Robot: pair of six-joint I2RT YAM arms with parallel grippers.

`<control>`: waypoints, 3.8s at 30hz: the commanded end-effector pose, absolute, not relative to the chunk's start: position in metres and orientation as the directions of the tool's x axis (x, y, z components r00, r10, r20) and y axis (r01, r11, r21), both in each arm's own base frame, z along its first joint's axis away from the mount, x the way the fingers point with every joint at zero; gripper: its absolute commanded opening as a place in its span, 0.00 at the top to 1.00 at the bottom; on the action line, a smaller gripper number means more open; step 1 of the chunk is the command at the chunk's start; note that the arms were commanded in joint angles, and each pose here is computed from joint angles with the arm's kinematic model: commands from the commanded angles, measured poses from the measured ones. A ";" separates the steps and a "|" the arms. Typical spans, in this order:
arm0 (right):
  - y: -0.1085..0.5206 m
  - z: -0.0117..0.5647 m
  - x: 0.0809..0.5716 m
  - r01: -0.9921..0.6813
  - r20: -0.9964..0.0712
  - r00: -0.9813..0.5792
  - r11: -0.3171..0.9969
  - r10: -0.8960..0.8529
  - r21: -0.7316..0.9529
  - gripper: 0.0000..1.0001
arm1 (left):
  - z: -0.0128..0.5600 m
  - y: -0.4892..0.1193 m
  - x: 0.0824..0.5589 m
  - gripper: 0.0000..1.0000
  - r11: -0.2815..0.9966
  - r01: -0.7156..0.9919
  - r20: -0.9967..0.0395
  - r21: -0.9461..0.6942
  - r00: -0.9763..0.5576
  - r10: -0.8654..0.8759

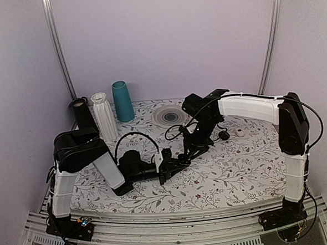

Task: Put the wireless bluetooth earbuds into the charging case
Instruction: Place the right earbud in the right side groove of the charging case, then adjust the right earbud in the right side groove of the charging case.

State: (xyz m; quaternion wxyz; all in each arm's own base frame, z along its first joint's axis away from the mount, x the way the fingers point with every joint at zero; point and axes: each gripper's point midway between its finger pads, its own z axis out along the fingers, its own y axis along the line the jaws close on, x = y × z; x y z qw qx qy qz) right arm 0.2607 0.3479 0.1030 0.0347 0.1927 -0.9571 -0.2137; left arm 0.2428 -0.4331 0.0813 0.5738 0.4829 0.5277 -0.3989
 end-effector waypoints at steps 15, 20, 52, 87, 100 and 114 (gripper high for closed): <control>0.367 0.138 0.255 -0.406 -0.164 -0.913 0.782 -0.374 0.474 0.70 | 0.109 -0.437 0.232 1.00 0.188 0.972 -0.985 0.142 0.158 -0.072; 0.366 0.139 0.252 -0.407 -0.175 -0.913 0.782 -0.369 0.473 0.68 | 0.111 -0.435 0.230 1.00 0.187 0.973 -0.985 0.133 0.150 -0.081; 0.342 0.181 0.261 -0.418 -0.364 -0.890 0.807 -0.273 0.417 0.65 | 0.153 -0.426 0.230 1.00 0.178 0.983 -0.973 0.053 0.092 -0.214; 0.341 0.213 0.256 -0.270 -0.541 -0.841 0.885 -0.024 0.380 0.70 | 0.199 -0.418 0.240 1.00 0.243 0.962 -0.951 0.126 0.187 -0.245; 0.345 0.205 0.248 -0.272 -0.529 -0.847 0.895 -0.048 0.354 0.69 | 0.200 -0.419 0.240 1.00 0.244 0.962 -0.951 0.125 0.187 -0.248; 0.349 0.199 0.248 -0.273 -0.525 -0.848 0.904 -0.065 0.329 0.70 | 0.201 -0.421 0.237 1.00 0.238 0.962 -0.950 0.131 0.191 -0.249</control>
